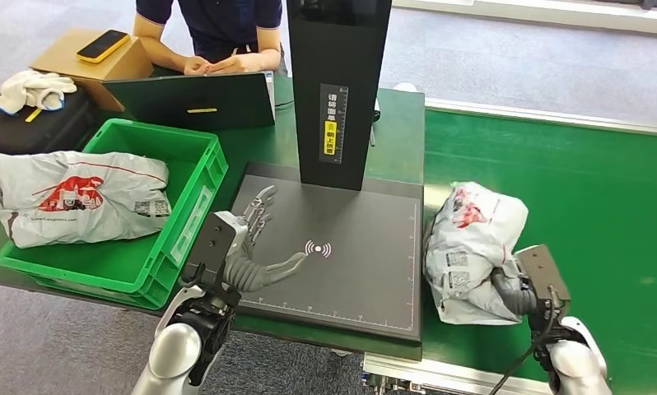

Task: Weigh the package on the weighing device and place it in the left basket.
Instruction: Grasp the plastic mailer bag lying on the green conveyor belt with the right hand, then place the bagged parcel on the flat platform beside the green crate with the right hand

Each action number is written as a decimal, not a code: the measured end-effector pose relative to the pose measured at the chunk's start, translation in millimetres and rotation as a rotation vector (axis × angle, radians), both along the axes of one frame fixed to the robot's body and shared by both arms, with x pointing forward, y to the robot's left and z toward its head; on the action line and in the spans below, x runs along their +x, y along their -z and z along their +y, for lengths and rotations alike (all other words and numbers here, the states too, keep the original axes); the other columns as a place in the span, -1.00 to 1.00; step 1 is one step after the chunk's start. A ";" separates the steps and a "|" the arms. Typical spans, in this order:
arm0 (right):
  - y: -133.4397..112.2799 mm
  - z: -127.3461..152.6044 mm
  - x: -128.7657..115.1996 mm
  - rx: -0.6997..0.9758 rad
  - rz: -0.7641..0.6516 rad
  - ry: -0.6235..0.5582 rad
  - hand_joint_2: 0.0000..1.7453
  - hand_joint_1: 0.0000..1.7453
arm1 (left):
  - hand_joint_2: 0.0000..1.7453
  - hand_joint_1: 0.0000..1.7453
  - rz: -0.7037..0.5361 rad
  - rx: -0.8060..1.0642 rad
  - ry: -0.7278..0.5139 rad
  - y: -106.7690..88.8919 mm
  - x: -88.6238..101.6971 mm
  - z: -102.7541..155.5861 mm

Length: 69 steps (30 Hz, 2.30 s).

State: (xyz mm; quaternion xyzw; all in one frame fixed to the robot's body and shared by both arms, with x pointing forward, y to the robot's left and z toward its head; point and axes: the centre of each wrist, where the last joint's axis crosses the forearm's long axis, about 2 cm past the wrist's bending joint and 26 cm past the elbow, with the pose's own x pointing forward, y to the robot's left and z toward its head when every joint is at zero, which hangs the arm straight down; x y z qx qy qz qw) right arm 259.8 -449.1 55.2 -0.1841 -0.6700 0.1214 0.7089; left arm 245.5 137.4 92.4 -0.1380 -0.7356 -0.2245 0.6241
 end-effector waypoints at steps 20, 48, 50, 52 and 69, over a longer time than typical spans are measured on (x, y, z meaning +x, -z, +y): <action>-108.4 10.4 -91.4 0.331 -1.041 0.435 1.00 1.00 | 1.00 -1.00 -0.024 -0.008 -0.007 4.3 -1.3 0.1; -88.6 150.1 25.2 0.414 -0.315 -0.400 1.00 1.00 | 1.00 -1.00 0.001 -0.007 0.070 -2.3 -1.8 -14.3; -79.6 156.2 28.8 0.420 -0.236 -0.450 1.00 1.00 | 1.00 -1.00 0.001 -0.009 0.072 -2.7 -1.6 -14.8; -72.2 160.8 34.9 0.429 -0.172 -0.497 1.00 1.00 | 1.00 -1.00 -0.001 -0.013 0.069 -3.6 -0.5 -14.9; -27.9 176.6 63.6 0.256 0.190 -0.599 1.00 1.00 | 1.00 -1.00 0.008 -0.010 0.028 -1.3 -1.7 -11.6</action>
